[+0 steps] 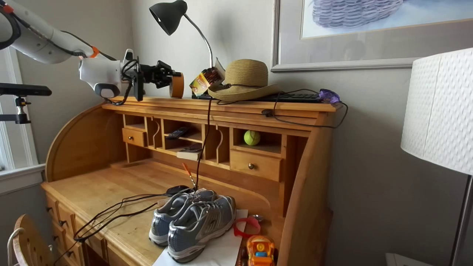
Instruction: Put the orange masking tape on the top counter
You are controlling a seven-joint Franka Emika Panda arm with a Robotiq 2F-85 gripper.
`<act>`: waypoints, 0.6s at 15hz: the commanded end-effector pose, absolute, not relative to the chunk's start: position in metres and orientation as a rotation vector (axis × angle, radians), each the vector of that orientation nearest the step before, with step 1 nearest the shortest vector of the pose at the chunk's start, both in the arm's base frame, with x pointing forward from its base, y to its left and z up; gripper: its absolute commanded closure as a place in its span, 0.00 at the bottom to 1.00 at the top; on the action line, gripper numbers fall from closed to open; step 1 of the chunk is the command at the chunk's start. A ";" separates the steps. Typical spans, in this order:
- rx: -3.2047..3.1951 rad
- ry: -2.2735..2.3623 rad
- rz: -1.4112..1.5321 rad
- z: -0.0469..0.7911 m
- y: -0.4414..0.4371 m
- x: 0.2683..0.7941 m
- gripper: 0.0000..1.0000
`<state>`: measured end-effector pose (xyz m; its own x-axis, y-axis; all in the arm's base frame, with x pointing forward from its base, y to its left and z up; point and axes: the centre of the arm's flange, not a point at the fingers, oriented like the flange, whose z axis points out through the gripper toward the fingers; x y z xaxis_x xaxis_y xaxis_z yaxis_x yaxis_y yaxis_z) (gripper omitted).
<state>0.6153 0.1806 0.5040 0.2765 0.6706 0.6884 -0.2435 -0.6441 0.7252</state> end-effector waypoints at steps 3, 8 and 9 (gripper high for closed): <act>1.762 0.391 1.424 0.512 0.192 0.626 0.93; 1.771 0.386 1.414 0.514 0.193 0.627 0.35; 1.770 0.385 1.415 0.515 0.194 0.628 0.28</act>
